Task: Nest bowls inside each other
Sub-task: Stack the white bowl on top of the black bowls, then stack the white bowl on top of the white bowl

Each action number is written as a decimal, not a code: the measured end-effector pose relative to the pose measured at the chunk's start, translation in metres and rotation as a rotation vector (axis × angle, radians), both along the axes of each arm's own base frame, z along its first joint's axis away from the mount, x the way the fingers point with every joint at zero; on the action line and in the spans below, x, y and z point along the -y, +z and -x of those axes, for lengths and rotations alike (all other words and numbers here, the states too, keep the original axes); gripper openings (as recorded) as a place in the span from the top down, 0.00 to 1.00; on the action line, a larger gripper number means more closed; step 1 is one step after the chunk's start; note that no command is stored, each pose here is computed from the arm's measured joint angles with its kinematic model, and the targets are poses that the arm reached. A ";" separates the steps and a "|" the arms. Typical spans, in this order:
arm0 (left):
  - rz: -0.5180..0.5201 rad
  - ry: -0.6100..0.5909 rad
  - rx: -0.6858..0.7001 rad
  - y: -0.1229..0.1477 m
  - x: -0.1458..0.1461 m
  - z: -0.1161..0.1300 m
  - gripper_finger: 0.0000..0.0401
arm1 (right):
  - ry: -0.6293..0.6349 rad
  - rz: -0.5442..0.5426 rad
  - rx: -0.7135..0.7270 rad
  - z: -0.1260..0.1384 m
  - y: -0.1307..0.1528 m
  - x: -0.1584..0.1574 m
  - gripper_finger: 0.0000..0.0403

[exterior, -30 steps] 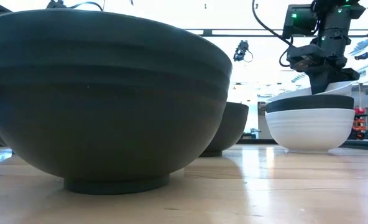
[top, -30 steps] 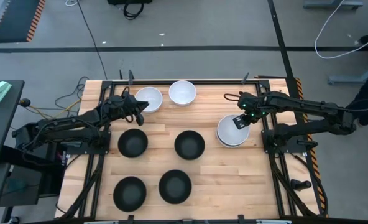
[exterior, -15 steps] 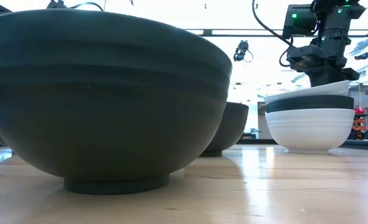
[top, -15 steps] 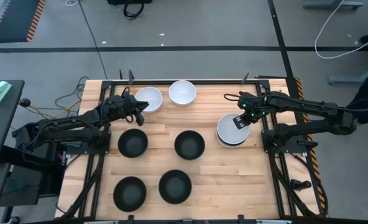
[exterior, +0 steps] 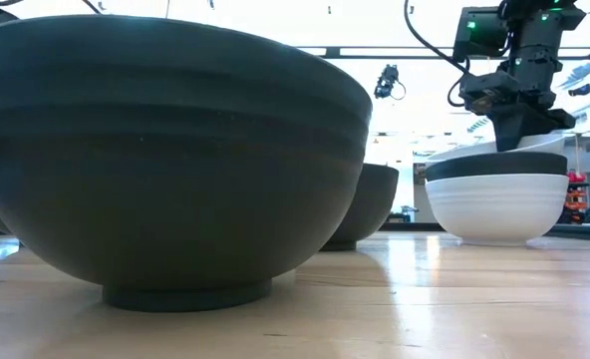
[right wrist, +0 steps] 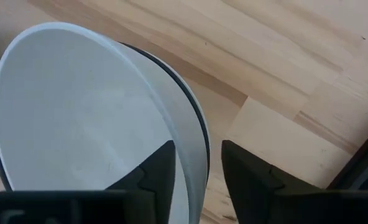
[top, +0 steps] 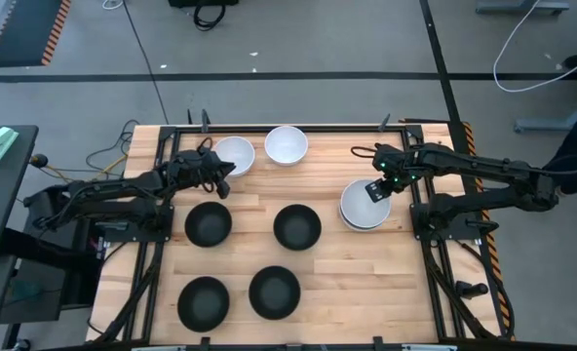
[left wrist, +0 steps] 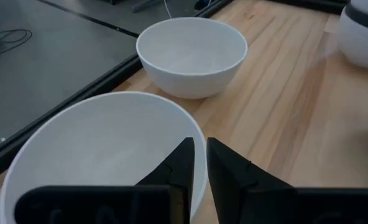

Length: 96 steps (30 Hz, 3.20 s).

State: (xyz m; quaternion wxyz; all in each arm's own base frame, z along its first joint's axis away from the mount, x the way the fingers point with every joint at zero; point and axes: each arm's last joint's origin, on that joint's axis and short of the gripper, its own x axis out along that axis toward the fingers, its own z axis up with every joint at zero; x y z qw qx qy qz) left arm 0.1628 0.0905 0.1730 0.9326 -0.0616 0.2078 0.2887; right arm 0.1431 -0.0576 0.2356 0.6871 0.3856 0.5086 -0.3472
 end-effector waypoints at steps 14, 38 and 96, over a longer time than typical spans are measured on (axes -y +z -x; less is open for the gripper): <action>-0.011 0.034 0.020 -0.002 -0.009 -0.003 0.87 | -0.004 0.096 0.018 -0.004 0.046 -0.007 0.66; 0.304 0.049 -0.723 0.040 -0.059 -0.066 0.87 | 0.032 0.045 -0.156 -0.024 0.027 -0.011 0.82; 0.475 0.021 -0.926 0.008 -0.072 -0.094 0.96 | 0.055 0.066 -0.145 -0.024 0.028 -0.018 0.82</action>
